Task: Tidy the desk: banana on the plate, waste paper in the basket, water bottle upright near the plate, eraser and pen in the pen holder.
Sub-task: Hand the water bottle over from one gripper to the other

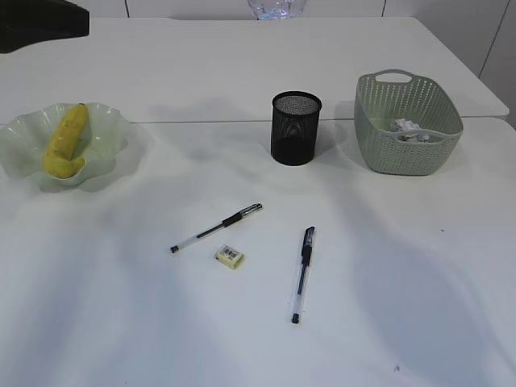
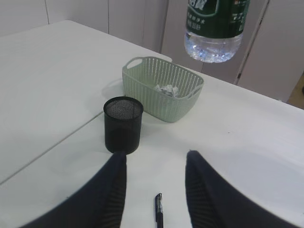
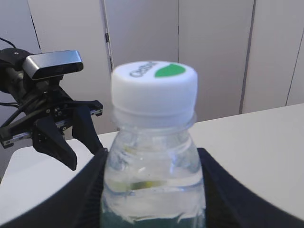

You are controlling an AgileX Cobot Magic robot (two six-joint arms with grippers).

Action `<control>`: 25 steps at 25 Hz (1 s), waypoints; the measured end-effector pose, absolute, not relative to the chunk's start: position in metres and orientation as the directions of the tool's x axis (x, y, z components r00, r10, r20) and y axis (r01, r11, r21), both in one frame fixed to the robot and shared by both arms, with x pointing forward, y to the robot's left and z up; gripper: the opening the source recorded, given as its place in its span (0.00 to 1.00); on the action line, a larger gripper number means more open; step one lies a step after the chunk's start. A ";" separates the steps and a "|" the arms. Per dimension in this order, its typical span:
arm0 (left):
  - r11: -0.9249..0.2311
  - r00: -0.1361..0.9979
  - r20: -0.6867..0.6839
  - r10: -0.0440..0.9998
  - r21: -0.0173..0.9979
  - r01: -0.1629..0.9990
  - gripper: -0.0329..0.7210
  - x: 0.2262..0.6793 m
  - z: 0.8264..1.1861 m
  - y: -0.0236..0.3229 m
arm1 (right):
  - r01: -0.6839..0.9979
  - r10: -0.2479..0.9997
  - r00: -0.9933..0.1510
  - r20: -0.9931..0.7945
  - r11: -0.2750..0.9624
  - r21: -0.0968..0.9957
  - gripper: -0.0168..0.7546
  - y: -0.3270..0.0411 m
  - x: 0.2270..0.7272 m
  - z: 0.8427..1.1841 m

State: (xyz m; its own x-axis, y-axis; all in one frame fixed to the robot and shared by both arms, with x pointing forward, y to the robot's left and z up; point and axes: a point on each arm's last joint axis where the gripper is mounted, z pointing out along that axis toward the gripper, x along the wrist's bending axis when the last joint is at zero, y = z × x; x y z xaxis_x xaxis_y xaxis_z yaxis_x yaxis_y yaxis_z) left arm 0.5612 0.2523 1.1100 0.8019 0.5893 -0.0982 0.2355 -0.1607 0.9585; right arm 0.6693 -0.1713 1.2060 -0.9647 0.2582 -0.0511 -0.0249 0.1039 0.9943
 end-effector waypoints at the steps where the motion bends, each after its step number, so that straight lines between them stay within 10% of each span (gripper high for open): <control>1: -0.150 0.800 -0.108 0.590 0.959 0.241 0.42 0.560 1.105 0.252 | -0.025 0.258 -0.965 -0.051 0.104 0.994 0.49 -0.171 0.669 1.206; 20: 0.017 0.767 -0.226 0.600 0.963 0.271 0.39 0.552 1.074 0.250 | -0.019 0.261 -0.964 -0.050 0.119 0.993 0.49 -0.172 0.670 1.205; 25: 0.046 0.758 -0.247 0.604 0.960 0.276 0.55 0.553 1.076 0.249 | 0.069 0.268 -0.962 0.043 0.087 0.994 0.49 -0.171 0.669 1.205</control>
State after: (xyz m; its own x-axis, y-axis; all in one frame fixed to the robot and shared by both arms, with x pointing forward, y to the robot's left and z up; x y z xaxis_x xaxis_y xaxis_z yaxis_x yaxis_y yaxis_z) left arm 0.5533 0.2494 1.0760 0.7581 0.6036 -0.2468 0.2756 0.0463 0.9601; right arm 0.6693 -0.1714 1.2052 -0.9624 0.2681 0.0431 0.0687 0.0870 0.9938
